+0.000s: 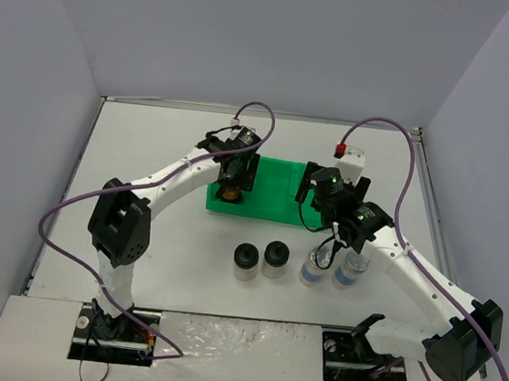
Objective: Organize the condiment bottles
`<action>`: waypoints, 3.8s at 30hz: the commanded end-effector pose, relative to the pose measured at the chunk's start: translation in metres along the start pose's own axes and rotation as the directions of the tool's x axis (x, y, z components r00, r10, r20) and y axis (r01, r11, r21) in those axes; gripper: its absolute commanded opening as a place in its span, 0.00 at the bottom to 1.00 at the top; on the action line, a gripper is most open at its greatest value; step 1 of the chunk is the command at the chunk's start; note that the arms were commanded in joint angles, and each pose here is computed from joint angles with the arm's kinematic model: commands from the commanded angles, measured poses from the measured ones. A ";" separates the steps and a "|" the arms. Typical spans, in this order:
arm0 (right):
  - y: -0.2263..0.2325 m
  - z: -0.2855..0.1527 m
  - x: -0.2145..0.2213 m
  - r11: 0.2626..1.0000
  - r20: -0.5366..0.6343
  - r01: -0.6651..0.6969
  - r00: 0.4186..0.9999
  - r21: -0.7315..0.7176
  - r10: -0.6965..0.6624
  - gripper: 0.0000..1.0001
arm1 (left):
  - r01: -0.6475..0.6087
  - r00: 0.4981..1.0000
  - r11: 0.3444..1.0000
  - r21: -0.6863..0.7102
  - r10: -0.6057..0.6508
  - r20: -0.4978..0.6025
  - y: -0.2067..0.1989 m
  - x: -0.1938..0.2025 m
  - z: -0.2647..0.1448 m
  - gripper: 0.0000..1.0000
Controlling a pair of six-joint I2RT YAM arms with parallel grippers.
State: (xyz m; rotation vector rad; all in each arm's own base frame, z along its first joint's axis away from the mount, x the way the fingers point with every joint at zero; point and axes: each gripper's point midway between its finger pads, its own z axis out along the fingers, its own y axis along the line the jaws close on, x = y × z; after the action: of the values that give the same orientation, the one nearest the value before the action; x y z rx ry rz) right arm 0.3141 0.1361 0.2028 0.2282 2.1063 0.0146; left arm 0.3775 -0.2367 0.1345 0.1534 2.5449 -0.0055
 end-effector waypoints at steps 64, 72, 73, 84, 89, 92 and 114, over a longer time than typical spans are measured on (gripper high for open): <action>0.057 -0.051 0.168 0.929 -0.411 0.290 0.836 -0.231 -0.363 0.91 | 0.059 0.962 0.996 -0.068 -0.039 0.269 0.049 -0.053 -0.095 0.88; 0.065 -0.050 0.171 0.918 -0.402 0.318 0.828 -0.237 -0.391 0.42 | 0.058 0.964 0.996 -0.072 -0.037 0.262 0.050 -0.053 -0.092 0.88; 0.066 -0.050 0.171 0.917 -0.399 0.319 0.829 -0.238 -0.392 0.39 | 0.058 0.965 0.996 -0.072 -0.037 0.261 0.050 -0.052 -0.091 0.88; 0.081 -0.055 0.134 0.934 -0.300 0.288 0.890 -0.212 -0.342 0.00 | 0.056 0.967 0.996 -0.071 -0.037 0.251 0.048 -0.050 -0.086 0.88; 0.086 -0.053 0.087 0.948 -0.195 0.285 0.931 -0.141 -0.308 0.00 | 0.055 0.968 0.996 -0.065 -0.037 0.248 0.046 -0.051 -0.084 0.88; 0.087 -0.047 0.061 0.957 -0.141 0.276 0.948 -0.088 -0.286 0.00 | 0.055 0.968 0.997 -0.061 -0.038 0.247 0.045 -0.051 -0.083 0.88; 0.070 0.034 -0.049 0.982 -0.019 0.160 0.987 0.101 -0.159 0.00 | 0.050 0.973 0.997 -0.061 -0.035 0.227 0.043 -0.045 -0.075 0.88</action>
State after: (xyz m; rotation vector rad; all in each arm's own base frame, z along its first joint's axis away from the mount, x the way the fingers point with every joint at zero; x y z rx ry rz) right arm 0.3536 0.1878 0.2005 0.0775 2.2394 -0.2272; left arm 0.3721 -0.1982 0.2095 0.0910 2.3633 0.0583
